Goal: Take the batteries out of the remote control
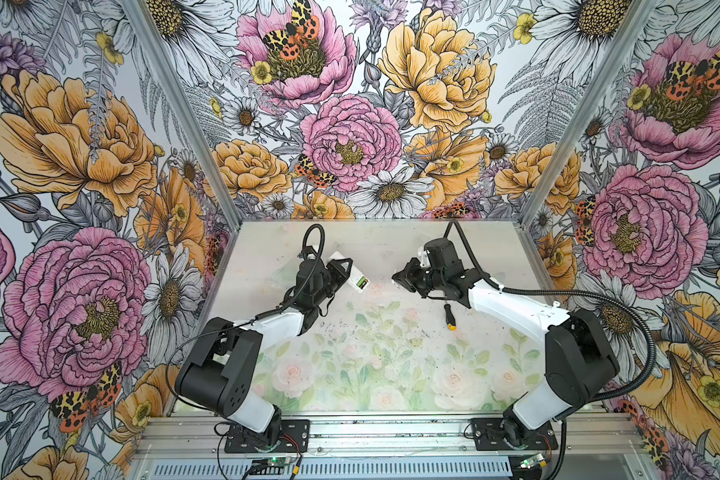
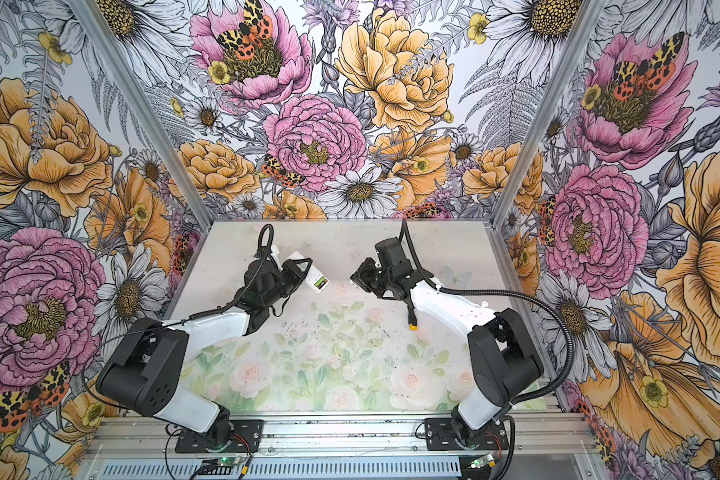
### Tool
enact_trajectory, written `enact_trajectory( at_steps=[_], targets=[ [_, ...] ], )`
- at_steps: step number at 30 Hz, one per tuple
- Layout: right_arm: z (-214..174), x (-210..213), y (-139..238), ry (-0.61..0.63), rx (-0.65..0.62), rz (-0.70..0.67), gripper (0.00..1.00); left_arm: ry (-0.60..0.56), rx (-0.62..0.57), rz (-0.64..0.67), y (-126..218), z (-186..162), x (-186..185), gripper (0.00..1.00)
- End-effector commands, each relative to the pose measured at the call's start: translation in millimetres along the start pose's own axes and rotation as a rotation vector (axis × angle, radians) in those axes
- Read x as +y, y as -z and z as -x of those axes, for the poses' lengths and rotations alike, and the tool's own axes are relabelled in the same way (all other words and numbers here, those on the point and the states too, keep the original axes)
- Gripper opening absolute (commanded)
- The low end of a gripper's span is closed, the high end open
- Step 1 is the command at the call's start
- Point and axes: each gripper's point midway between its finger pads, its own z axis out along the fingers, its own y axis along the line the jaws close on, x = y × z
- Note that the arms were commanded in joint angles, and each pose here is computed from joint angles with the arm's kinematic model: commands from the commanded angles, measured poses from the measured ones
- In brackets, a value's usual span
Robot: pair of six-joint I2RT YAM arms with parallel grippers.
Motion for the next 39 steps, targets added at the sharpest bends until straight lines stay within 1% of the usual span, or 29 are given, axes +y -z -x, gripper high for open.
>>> enact_trajectory(
  at_steps=[1, 6, 11, 15, 17, 21, 23, 24, 25, 26, 27, 28, 29, 31, 32, 33, 37, 39],
  targets=[
    [-6, -49, -18, 0.06, 0.029, -0.19, 0.0, 0.019, -0.02, -0.007, -4, -12, 4, 0.0],
    [3, -74, -30, 0.103, 0.025, -0.305, 0.0, 0.052, -0.003, 0.042, -10, -38, 27, 0.0],
    [9, -100, -33, 0.129, 0.01, -0.427, 0.0, 0.058, -0.036, 0.117, -9, -46, 51, 0.0],
    [14, -114, -33, 0.148, -0.003, -0.487, 0.0, 0.065, -0.06, 0.171, -8, -52, 69, 0.04],
    [16, -119, -33, 0.149, -0.014, -0.507, 0.0, 0.074, -0.06, 0.182, -8, -57, 76, 0.08],
    [22, -124, -33, 0.156, -0.02, -0.521, 0.0, 0.085, -0.074, 0.21, -7, -64, 90, 0.14],
    [25, -125, -33, 0.156, -0.026, -0.526, 0.04, 0.084, -0.071, 0.223, -6, -68, 95, 0.17],
    [26, -125, -33, 0.156, -0.024, -0.524, 0.09, 0.084, -0.068, 0.226, -6, -69, 96, 0.19],
    [27, -124, -34, 0.156, -0.018, -0.518, 0.17, 0.08, -0.062, 0.238, -6, -71, 99, 0.24],
    [28, -123, -34, 0.159, -0.017, -0.511, 0.25, 0.074, -0.055, 0.252, -5, -73, 101, 0.34],
    [30, -120, -33, 0.165, -0.021, -0.506, 0.31, 0.07, -0.049, 0.269, -4, -74, 103, 0.47],
    [32, -117, -31, 0.172, -0.027, -0.5, 0.39, 0.072, -0.041, 0.288, -2, -76, 106, 0.64],
    [34, -114, -29, 0.176, -0.034, -0.493, 0.44, 0.079, -0.039, 0.309, 2, -76, 110, 0.73],
    [37, -109, -26, 0.18, -0.04, -0.478, 0.51, 0.093, -0.04, 0.35, 11, -76, 116, 0.82],
    [38, -107, -24, 0.18, -0.037, -0.469, 0.52, 0.107, -0.041, 0.376, 18, -77, 120, 0.87],
    [39, -105, -22, 0.179, -0.035, -0.46, 0.54, 0.124, -0.041, 0.405, 24, -77, 124, 0.89],
    [42, -98, -11, 0.193, -0.028, -0.439, 0.6, 0.236, 0.0, 0.571, 53, -88, 145, 0.94],
    [44, -95, -4, 0.201, -0.03, -0.435, 0.62, 0.276, 0.035, 0.628, 64, -95, 148, 0.94]
  ],
)
